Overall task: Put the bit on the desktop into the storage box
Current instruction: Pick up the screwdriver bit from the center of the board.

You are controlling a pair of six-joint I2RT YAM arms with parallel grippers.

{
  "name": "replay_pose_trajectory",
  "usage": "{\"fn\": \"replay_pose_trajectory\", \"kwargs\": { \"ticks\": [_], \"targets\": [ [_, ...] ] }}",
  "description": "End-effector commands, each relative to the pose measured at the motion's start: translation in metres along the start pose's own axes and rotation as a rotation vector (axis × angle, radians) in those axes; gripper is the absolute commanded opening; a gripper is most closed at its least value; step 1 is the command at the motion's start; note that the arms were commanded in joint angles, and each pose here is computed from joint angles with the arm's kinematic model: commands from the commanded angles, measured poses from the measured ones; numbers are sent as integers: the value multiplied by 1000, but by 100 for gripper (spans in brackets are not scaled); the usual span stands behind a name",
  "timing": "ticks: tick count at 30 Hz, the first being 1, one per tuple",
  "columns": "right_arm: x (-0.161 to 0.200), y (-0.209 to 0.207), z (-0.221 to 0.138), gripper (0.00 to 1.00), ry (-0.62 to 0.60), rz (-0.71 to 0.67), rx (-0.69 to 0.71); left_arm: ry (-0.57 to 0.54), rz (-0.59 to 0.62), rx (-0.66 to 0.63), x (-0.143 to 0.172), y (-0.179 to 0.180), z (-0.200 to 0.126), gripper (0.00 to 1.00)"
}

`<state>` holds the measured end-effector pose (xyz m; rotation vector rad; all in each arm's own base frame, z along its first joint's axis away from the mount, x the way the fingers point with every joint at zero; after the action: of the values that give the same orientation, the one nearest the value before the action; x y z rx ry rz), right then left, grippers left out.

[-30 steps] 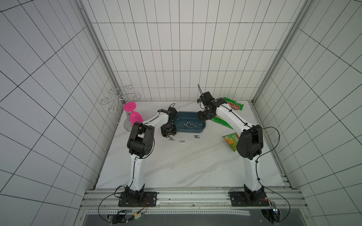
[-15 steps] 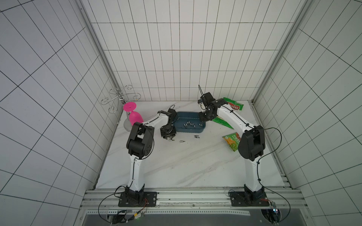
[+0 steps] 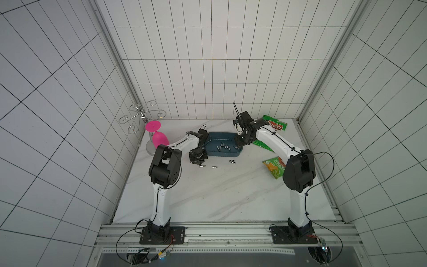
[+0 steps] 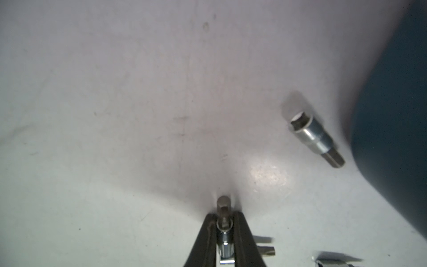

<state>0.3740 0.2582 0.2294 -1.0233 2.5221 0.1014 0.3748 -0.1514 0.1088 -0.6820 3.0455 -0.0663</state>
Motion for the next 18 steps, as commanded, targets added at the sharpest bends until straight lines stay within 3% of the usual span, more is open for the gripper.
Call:
{"fn": "replay_pose_trajectory", "kwargs": {
  "ticks": [1, 4, 11, 18],
  "targets": [
    [1, 7, -17, 46, -40, 2, 10, 18, 10, 0, 6, 0, 10, 8],
    [5, 10, -16, 46, -37, -3, 5, 19, 12, -3, 6, 0, 10, 1],
    [7, 18, -19, 47, -46, -14, -4, 11, 12, -6, 6, 6, 2, 0],
    [15, 17, -20, 49, -45, 40, -10, -67, 22, 21, 3, 6, -48, 0]
  ]
}}
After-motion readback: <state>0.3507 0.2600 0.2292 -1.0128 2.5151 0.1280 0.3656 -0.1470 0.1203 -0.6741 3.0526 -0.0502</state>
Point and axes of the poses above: each gripper's point midway between its finger pads, its own z axis out along the fingers, its own y axis along the line the jaws close on, x = y × z, the point moved 9 cm from there along -z, back along the fingers, and after that the axes turned 12 degrees about -z, right-handed, at the moved point
